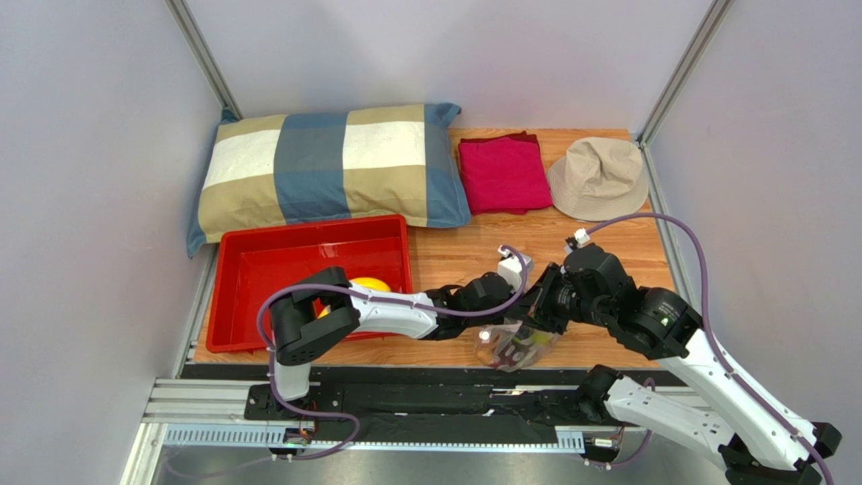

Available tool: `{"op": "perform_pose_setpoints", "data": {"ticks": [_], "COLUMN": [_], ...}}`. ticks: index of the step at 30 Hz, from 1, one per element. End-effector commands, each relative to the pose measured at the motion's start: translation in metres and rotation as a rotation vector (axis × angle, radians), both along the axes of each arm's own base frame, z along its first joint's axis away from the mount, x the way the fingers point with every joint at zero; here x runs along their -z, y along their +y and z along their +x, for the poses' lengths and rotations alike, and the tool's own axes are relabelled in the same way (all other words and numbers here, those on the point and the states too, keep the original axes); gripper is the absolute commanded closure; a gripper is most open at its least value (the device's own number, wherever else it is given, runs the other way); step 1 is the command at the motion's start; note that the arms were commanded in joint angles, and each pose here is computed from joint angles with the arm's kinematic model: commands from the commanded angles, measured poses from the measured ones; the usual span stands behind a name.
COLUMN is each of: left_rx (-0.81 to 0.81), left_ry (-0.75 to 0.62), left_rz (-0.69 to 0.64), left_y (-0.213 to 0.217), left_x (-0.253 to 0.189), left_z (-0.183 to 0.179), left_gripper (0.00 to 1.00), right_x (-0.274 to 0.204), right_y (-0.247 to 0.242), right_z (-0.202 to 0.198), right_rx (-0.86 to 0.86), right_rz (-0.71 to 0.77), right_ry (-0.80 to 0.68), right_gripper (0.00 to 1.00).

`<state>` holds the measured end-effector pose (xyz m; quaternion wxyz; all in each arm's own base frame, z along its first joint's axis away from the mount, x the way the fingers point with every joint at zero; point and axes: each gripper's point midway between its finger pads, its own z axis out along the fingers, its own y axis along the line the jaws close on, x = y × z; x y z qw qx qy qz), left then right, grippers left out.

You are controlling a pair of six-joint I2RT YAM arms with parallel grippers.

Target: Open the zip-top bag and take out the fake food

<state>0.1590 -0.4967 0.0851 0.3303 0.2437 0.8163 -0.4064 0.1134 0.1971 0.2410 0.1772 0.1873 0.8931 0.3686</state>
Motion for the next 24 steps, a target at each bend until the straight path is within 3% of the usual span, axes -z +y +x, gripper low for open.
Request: {"op": "perform_pose_setpoints", "data": {"ticks": [1,4,11,16,24], "left_rx": [0.043,0.063,0.119,0.222,0.135], "left_ry": [-0.025,-0.076,-0.191,-0.241,-0.337], "left_rz": [0.064,0.083,0.132,0.062,0.026], "left_y": [0.015,0.024,0.058,0.078,0.144], "left_x": [0.009,-0.015,-0.092,-0.157,-0.225], "left_z": [-0.007,-0.007,-0.011,-0.032,-0.035], "left_gripper": [0.86,1.00,1.00,1.00,1.00], "right_x": [-0.014,-0.005,0.013,0.013,0.010], "right_y": [-0.003,-0.015,-0.038,-0.042,-0.035], "right_z": [-0.001,-0.004,0.000,0.007,0.023], "right_rx": [0.010,0.015,0.009,-0.011,-0.048], "right_rz": [0.039,-0.011,-0.136,-0.200,-0.262], "right_ry": [-0.049,-0.057,-0.141,-0.187,-0.240], "right_gripper": [1.00,1.00,1.00,1.00,1.00]}}
